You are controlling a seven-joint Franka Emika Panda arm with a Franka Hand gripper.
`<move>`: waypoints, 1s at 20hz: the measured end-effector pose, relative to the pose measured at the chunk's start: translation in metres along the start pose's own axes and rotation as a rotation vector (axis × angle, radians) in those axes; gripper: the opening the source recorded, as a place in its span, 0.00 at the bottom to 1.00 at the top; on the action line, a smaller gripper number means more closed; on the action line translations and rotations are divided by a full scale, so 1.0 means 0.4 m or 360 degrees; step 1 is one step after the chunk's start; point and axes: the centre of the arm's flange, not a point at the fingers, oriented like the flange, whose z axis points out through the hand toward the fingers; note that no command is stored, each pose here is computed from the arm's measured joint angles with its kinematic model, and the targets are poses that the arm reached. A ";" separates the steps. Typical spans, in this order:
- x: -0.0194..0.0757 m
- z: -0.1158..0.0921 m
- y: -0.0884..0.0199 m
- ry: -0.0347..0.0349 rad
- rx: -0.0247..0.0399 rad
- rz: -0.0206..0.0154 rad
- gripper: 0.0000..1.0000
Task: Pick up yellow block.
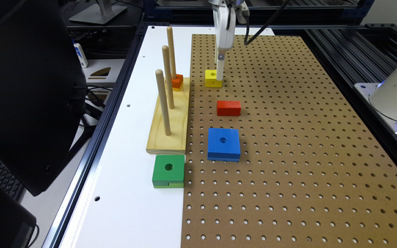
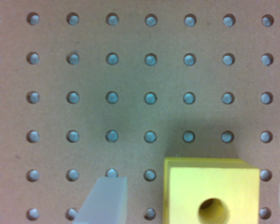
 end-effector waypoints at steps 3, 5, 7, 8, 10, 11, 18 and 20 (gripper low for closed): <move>-0.005 -0.002 -0.013 0.0000 0.0006 -0.00125 1.00; -0.009 -0.002 -0.019 0.0000 0.0008 -0.00182 1.00; -0.011 -0.002 -0.022 -0.0001 0.0009 -0.00208 1.00; -0.011 -0.002 -0.022 -0.0001 0.0009 -0.00212 1.00; -0.011 -0.002 -0.023 -0.0001 0.0009 -0.00215 1.00; -0.011 -0.002 -0.023 -0.0001 0.0009 -0.00216 1.00; -0.011 -0.003 -0.023 0.0000 0.0010 -0.00220 1.00; -0.012 0.009 -0.022 -0.0008 0.0007 -0.00215 1.00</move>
